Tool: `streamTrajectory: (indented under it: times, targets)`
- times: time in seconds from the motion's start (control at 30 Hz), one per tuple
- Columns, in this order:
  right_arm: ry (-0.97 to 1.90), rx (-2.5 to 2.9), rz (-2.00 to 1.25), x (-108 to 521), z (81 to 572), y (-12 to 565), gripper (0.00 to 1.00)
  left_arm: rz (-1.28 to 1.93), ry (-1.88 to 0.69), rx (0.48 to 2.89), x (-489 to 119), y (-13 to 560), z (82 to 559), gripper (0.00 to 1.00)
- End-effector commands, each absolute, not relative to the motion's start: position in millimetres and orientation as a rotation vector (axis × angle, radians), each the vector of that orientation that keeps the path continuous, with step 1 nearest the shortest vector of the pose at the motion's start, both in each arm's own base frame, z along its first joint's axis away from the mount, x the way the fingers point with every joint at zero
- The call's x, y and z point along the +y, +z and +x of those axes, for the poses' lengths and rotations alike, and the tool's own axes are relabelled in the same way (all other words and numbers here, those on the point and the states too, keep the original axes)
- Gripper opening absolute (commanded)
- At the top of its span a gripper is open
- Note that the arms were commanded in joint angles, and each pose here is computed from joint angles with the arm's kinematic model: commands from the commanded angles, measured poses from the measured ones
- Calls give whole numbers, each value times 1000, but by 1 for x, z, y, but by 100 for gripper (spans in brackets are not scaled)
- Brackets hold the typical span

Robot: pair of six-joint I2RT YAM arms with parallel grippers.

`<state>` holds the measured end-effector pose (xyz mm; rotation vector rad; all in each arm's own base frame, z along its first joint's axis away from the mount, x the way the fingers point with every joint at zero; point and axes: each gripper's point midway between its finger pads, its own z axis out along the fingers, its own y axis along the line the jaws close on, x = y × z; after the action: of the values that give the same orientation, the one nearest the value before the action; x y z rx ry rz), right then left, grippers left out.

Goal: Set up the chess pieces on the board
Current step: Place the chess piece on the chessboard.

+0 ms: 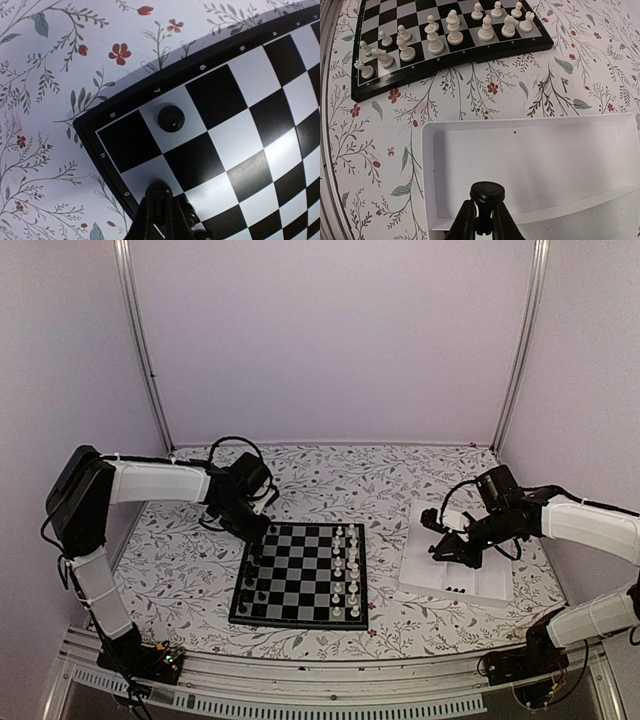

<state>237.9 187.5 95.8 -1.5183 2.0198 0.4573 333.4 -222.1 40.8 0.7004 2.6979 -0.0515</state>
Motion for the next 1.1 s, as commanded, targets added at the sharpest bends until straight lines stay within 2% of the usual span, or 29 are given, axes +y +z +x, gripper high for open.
streamTrajectory:
  times: [0.0,0.4,0.67,0.9,1.07]
  targets:
    - [455,2032,-1517,187,238,90,13,694,-66,2697,-224,40,341,7]
    - [457,2034,-1516,187,237,90,13,626,-21,2662,-214,56,349,24]
    - [435,1996,-1518,188,240,106,13,609,-130,2472,-225,127,358,32]
    - [443,1877,-1554,206,249,157,13,655,-638,2154,-294,226,326,38]
    - [447,1765,-1599,233,256,200,13,628,-1020,1969,-351,267,296,41]
